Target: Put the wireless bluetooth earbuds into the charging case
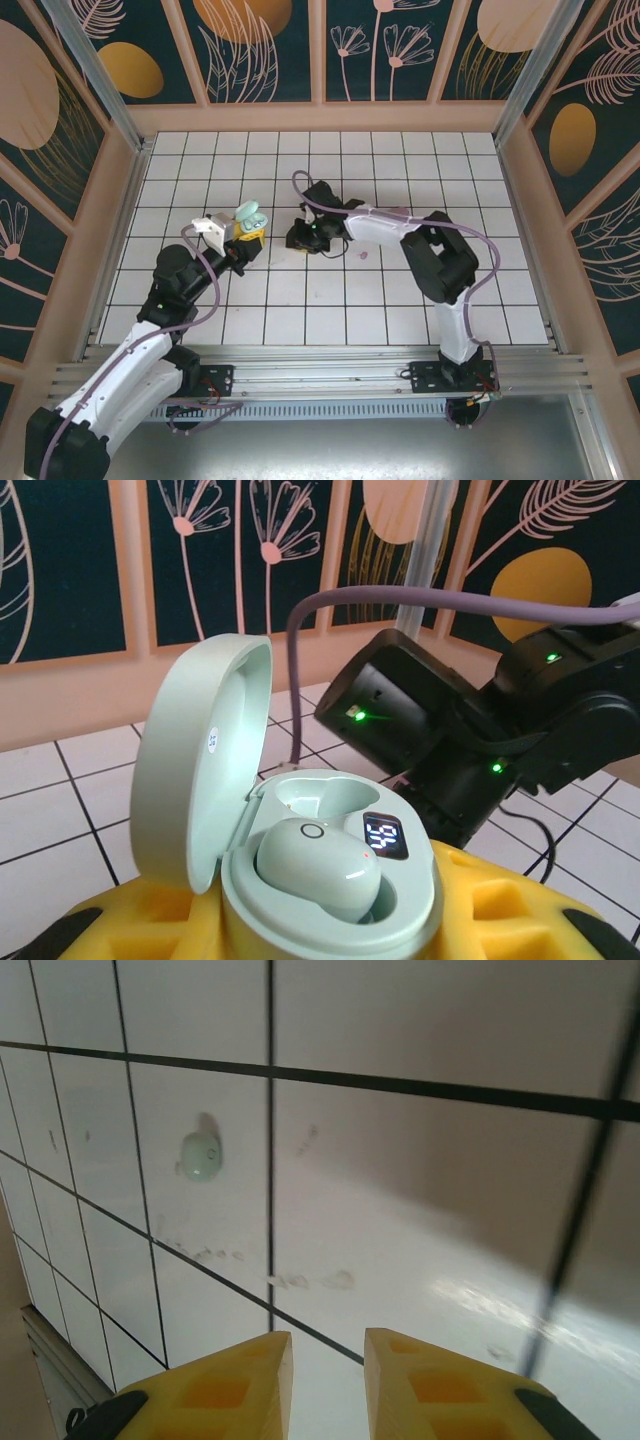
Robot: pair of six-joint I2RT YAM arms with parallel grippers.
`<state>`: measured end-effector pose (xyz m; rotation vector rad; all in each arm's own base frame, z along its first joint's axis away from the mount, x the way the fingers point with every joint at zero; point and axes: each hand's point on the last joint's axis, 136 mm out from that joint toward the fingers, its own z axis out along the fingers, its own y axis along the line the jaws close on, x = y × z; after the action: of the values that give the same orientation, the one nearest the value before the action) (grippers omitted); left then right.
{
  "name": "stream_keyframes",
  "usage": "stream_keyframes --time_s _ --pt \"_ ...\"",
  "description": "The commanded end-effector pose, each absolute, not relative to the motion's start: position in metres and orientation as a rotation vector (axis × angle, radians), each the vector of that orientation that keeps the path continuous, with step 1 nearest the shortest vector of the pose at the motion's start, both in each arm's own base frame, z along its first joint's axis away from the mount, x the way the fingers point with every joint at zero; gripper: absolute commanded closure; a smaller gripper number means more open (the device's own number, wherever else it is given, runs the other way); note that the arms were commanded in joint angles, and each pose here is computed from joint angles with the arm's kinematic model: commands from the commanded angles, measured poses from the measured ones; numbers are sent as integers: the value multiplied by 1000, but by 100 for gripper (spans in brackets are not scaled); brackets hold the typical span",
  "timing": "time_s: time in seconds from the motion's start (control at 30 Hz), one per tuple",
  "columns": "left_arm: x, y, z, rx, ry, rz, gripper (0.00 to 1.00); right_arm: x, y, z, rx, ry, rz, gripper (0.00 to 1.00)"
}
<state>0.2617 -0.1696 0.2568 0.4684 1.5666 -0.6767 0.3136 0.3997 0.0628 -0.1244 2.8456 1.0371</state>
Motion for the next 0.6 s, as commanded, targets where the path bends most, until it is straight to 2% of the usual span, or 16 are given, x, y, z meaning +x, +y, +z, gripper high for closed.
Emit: stream_keyframes --time_s 0.0,0.13,0.27,0.43,0.57 --pt "263 -164 249 455 1598 -642 83 315 425 69 -209 2828 1082 75" --pt "265 -163 246 457 1619 -627 82 315 445 62 -248 2834 1074 81" --pt "265 -163 247 464 1618 -616 83 314 460 55 -279 2846 1061 81" --pt "264 -163 248 470 1619 -618 82 315 471 48 -297 2856 1041 80" --pt "264 -163 246 470 1619 -624 83 319 474 40 -300 2873 994 75"
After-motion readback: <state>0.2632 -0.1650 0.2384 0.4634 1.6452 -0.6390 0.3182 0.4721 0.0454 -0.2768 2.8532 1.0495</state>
